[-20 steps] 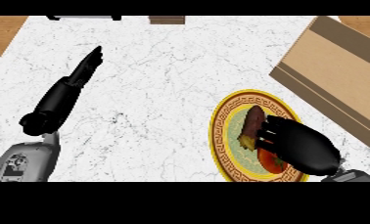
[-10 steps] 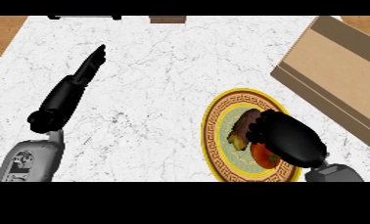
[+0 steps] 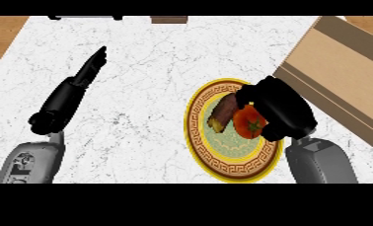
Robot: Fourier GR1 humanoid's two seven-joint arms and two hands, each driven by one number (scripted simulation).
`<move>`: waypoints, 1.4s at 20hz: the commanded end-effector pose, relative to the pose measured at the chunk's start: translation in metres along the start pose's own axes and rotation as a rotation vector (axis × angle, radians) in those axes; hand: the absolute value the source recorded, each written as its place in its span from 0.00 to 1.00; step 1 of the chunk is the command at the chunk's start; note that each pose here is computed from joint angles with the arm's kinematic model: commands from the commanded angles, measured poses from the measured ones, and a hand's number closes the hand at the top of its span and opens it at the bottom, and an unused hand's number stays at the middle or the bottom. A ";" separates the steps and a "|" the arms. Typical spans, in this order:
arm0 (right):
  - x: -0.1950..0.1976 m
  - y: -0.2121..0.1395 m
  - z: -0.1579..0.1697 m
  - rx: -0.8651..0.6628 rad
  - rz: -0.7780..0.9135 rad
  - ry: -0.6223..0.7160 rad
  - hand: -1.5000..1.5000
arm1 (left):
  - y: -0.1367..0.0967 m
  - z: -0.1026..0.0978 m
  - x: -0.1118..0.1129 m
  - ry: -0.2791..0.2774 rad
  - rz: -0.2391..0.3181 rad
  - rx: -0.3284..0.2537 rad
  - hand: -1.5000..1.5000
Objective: Pick the tomato from the plate and place it in the cardboard box
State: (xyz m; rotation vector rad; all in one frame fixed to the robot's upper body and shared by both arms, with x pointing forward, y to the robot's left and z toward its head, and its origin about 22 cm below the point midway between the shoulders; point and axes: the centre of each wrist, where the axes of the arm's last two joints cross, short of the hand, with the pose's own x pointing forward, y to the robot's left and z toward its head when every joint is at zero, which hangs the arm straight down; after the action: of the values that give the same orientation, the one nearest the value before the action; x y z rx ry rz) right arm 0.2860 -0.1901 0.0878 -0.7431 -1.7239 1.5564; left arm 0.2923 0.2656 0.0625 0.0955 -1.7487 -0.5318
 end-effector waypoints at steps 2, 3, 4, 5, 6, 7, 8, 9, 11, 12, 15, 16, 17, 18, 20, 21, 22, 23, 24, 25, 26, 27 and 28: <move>0.016 -0.059 0.002 -0.123 0.010 0.044 1.00 | -0.008 0.002 0.009 0.010 -0.003 -0.003 0.50; 0.017 -0.080 0.004 -0.136 -0.001 0.056 1.00 | 0.005 -0.001 -0.001 0.001 0.007 0.001 0.50; 0.004 -0.077 0.003 -0.196 -0.021 0.127 1.00 | -0.005 0.011 -0.012 0.011 0.014 0.006 0.50; 0.002 -0.082 0.019 -0.234 -0.043 0.161 1.00 | 0.005 0.017 -0.001 0.005 -0.008 0.003 0.50; 0.002 -0.087 0.019 -0.278 -0.050 0.232 1.00 | 0.001 0.005 -0.010 0.017 -0.015 0.025 0.50; -0.002 -0.102 0.017 -0.317 -0.112 0.270 1.00 | -0.015 0.002 0.004 0.009 0.004 0.011 0.50; -0.003 -0.107 0.008 -0.368 -0.141 0.336 1.00 | -0.002 0.002 0.006 -0.006 0.000 0.011 0.50; -0.014 -0.114 0.022 -0.392 -0.162 0.384 1.00 | -0.002 0.004 0.006 -0.014 -0.019 0.008 0.50; -0.017 -0.127 0.005 -0.439 -0.199 0.447 1.00 | 0.000 -0.008 -0.003 -0.003 0.005 0.014 0.50; -0.024 -0.130 0.013 -0.480 -0.190 0.506 1.00 | 0.001 0.003 0.000 0.006 0.013 -0.008 0.50; -0.062 -0.152 0.020 -0.507 -0.215 0.565 1.00 | 0.012 0.005 0.005 -0.003 -0.012 0.018 0.50; -0.069 -0.161 0.013 -0.522 -0.203 0.622 1.00 | -0.001 0.000 0.015 -0.010 0.000 0.006 0.50; -0.083 -0.162 0.021 -0.526 -0.236 0.612 1.00 | 0.005 -0.003 0.004 -0.003 -0.018 0.016 0.50; -0.090 -0.169 0.023 -0.544 -0.218 0.634 1.00 | 0.002 0.007 -0.006 0.005 0.012 -0.002 0.50; -0.115 -0.151 0.026 -0.529 -0.224 0.662 1.00 | 0.012 -0.010 0.002 -0.007 -0.002 0.000 0.50; -0.122 -0.182 0.029 -0.519 -0.235 0.671 1.00 | 0.013 -0.016 0.010 -0.011 0.002 0.005 0.50; -0.141 -0.180 0.041 -0.496 -0.176 0.687 1.00 | 0.005 0.001 0.007 0.004 0.007 -0.010 0.50; -0.150 -0.167 0.039 -0.471 -0.120 0.708 1.00 | 0.003 0.002 0.005 -0.007 -0.003 -0.009 0.50; -0.154 -0.180 0.030 -0.428 -0.090 0.727 1.00 | 0.001 -0.008 0.006 0.000 0.006 -0.011 0.50; -0.172 -0.159 0.050 -0.378 -0.109 0.728 1.00 | -0.003 0.008 0.003 -0.005 -0.008 -0.005 0.50; -0.178 -0.170 0.038 -0.344 -0.114 0.729 1.00 | -0.004 -0.005 0.006 -0.007 -0.004 -0.010 0.50; -0.187 -0.176 0.058 -0.278 -0.116 0.754 1.00 | 0.015 0.004 -0.003 -0.004 0.000 0.004 0.50; -0.191 -0.173 0.054 -0.237 -0.140 0.761 1.00 | -0.003 -0.006 -0.004 -0.013 -0.009 0.012 0.50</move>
State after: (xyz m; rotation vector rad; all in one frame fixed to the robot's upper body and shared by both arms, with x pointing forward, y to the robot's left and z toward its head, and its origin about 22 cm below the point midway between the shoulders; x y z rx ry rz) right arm 0.3575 -0.3619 0.2345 -1.1650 -1.4597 0.7490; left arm 0.2940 0.2669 0.0652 0.0965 -1.7546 -0.5346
